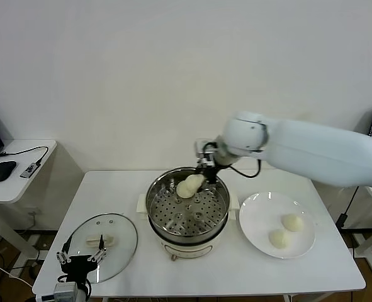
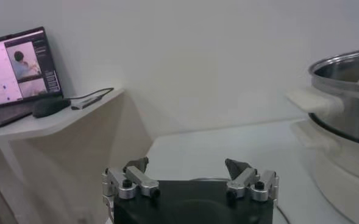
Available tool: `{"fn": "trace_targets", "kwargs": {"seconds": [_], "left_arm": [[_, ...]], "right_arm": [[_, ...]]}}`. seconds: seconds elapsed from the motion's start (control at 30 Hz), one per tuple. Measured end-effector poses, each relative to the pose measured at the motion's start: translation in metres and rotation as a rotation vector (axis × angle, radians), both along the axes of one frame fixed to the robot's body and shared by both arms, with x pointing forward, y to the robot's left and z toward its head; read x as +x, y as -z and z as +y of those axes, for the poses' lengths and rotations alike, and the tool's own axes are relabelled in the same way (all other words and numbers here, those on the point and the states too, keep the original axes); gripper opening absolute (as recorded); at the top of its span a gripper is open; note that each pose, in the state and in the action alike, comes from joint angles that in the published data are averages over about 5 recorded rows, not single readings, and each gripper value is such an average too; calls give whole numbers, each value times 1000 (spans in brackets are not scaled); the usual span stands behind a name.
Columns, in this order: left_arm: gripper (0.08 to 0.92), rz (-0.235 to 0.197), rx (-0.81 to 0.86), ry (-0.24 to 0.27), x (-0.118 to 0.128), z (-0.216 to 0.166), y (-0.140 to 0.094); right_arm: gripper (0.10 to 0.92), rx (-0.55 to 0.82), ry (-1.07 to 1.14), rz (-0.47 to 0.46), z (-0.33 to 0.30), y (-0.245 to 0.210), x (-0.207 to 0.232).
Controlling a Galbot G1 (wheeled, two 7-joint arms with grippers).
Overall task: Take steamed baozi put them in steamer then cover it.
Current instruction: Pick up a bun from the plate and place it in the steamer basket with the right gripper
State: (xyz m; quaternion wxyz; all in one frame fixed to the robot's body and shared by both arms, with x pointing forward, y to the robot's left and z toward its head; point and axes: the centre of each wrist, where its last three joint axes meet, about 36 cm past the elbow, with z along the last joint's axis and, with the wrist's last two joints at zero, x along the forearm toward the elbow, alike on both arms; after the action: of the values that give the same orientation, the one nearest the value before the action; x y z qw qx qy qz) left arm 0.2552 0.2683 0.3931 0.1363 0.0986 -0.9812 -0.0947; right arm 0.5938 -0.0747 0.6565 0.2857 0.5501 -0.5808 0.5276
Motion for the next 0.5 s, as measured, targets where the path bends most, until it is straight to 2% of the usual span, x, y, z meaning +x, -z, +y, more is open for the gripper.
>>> {"fn": "trace_targets", "kwargs": {"seconds": [0.5], "left_arm": [[823,-6,2,2,1,0,-1]], "right_arm": [[551,-41,15,65,65,63,8]]}}
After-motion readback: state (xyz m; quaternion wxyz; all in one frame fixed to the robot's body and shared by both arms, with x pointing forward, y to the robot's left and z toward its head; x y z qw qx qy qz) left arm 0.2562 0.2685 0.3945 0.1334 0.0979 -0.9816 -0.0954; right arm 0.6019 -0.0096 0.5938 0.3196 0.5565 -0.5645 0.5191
